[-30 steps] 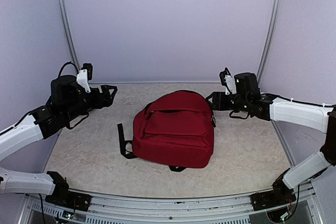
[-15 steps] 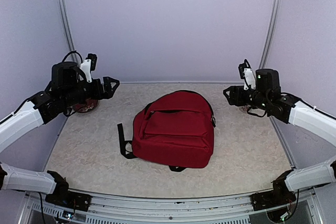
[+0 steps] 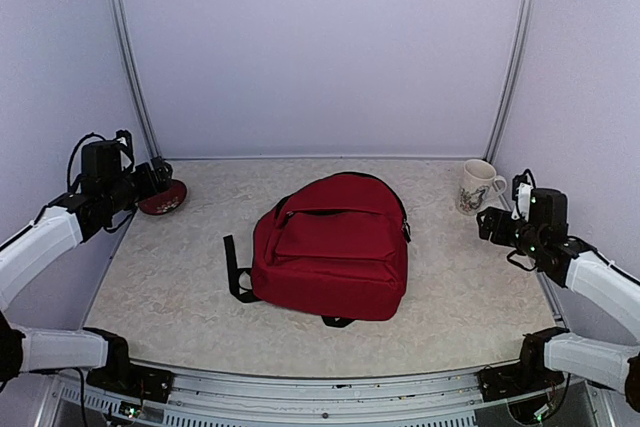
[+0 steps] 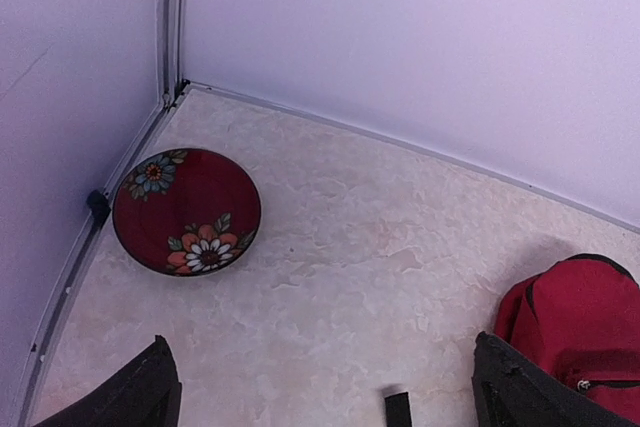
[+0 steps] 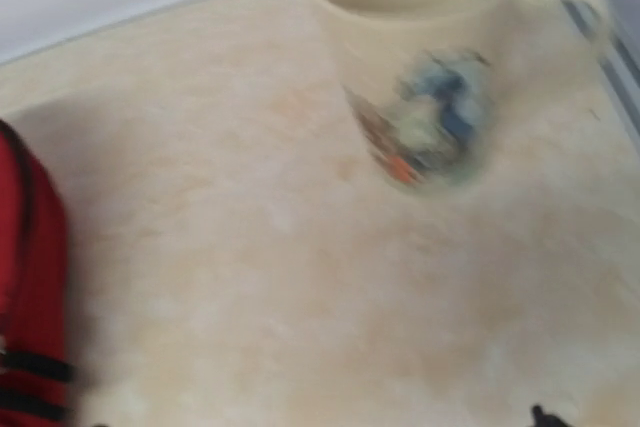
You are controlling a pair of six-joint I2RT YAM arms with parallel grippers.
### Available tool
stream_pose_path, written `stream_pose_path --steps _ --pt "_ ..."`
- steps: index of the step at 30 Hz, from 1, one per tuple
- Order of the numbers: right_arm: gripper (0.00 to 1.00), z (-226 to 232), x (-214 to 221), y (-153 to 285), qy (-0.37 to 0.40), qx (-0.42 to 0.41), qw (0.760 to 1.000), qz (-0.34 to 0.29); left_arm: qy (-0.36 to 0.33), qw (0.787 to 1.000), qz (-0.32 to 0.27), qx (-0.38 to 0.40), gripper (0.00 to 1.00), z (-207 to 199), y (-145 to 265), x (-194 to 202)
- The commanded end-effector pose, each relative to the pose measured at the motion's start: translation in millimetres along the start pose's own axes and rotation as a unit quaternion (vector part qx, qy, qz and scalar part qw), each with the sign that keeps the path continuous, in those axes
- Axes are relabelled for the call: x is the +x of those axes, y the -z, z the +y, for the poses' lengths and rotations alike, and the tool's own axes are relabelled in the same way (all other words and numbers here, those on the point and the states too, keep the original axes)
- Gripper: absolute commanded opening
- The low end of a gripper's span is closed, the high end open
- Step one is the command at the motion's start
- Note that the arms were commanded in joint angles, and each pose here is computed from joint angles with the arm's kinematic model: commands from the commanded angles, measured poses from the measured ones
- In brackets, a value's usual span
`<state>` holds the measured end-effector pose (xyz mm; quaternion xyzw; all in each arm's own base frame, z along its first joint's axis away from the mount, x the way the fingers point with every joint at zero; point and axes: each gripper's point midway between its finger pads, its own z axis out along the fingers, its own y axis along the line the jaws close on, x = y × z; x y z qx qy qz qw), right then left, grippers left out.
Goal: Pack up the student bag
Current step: Reset both arms
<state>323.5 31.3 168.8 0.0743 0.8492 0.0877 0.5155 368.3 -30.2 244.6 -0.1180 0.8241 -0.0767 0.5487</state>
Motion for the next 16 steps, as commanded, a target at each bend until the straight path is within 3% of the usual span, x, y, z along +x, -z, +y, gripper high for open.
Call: stream_pose_path --steps 1,9,16 --pt "1.00 -20.2 3.0 2.1 -0.018 0.035 0.998 -0.047 0.028 1.000 -0.014 0.001 0.99 2.8 -5.9 -9.2" --pt "1.00 -50.5 24.2 -2.9 -0.071 0.103 0.990 -0.061 0.008 0.999 -0.007 -0.040 0.99 18.4 -13.2 -3.4" --pt "1.00 -47.9 23.2 -5.5 -0.085 0.092 0.990 -0.073 -0.004 0.998 -0.001 -0.059 0.99 25.4 -17.2 1.7"
